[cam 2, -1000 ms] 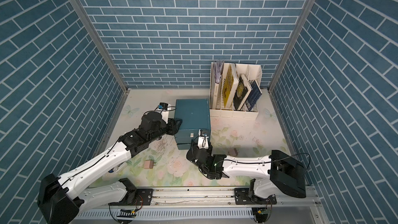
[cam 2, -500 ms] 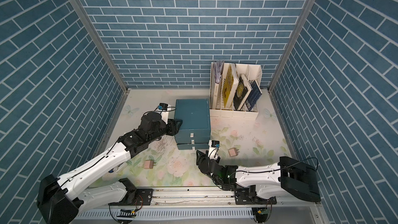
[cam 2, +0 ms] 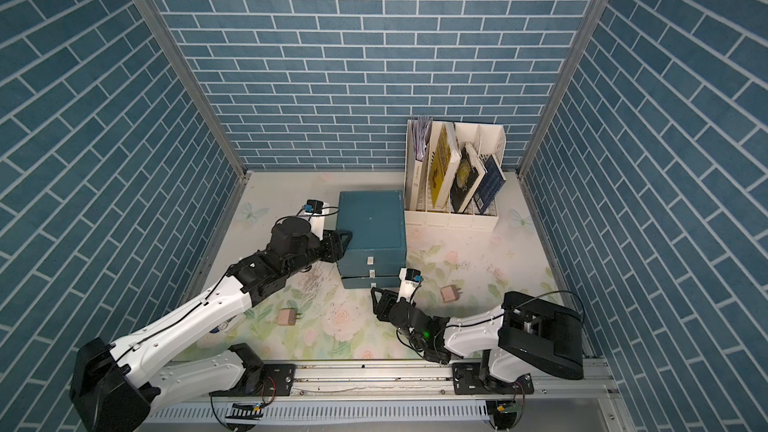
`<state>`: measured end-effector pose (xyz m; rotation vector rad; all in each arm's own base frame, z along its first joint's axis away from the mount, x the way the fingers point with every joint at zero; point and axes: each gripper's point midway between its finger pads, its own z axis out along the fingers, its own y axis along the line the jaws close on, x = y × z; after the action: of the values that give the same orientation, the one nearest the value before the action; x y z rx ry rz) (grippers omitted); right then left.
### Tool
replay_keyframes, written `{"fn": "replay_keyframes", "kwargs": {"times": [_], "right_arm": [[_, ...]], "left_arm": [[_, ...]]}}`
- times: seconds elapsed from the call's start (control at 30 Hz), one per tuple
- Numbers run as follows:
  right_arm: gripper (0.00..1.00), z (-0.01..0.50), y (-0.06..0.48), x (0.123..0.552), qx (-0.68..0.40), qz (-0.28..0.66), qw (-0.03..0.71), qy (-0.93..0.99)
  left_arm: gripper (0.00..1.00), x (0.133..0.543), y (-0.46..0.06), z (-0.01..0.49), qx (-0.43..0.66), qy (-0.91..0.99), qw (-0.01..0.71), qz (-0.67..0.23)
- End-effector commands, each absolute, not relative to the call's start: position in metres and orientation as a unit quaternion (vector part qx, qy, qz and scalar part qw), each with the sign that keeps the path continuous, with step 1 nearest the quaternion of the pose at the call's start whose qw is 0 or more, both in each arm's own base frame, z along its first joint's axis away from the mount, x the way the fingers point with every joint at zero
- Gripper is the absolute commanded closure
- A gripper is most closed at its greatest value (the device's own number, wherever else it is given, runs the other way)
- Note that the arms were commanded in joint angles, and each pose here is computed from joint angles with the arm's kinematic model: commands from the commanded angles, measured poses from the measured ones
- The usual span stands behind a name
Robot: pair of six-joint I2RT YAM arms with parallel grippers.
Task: Place the plugs into the drawer by color
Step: Open the drawer in the storage box.
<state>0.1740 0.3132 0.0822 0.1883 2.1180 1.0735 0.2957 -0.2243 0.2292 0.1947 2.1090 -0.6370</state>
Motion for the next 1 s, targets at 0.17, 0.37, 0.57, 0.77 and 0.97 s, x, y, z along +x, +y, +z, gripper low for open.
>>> {"fn": "replay_keyframes", "kwargs": {"times": [0.17, 0.37, 0.57, 0.77, 0.97], "right_arm": [[0.56, 0.081, 0.328, 0.182, 0.102, 0.438, 0.358, 0.818], [0.59, 0.074, 0.327, 0.193, 0.114, 0.420, 0.358, 0.826], [0.63, 0.065, 0.334, 0.198, 0.115, 0.416, 0.348, 0.832], [0.64, 0.061, 0.332, 0.198, 0.121, 0.411, 0.345, 0.835], [0.61, 0.050, 0.327, 0.201, 0.133, 0.390, 0.341, 0.845]], "left_arm": [[0.40, 0.285, -0.216, 0.202, 0.086, 0.874, 0.415, -0.239], [0.40, 0.283, -0.216, 0.200, 0.085, 0.875, 0.412, -0.240], [0.40, 0.283, -0.216, 0.200, 0.086, 0.875, 0.413, -0.239], [0.40, 0.283, -0.214, 0.199, 0.088, 0.875, 0.413, -0.236], [0.40, 0.283, -0.214, 0.200, 0.088, 0.876, 0.413, -0.234]]}}
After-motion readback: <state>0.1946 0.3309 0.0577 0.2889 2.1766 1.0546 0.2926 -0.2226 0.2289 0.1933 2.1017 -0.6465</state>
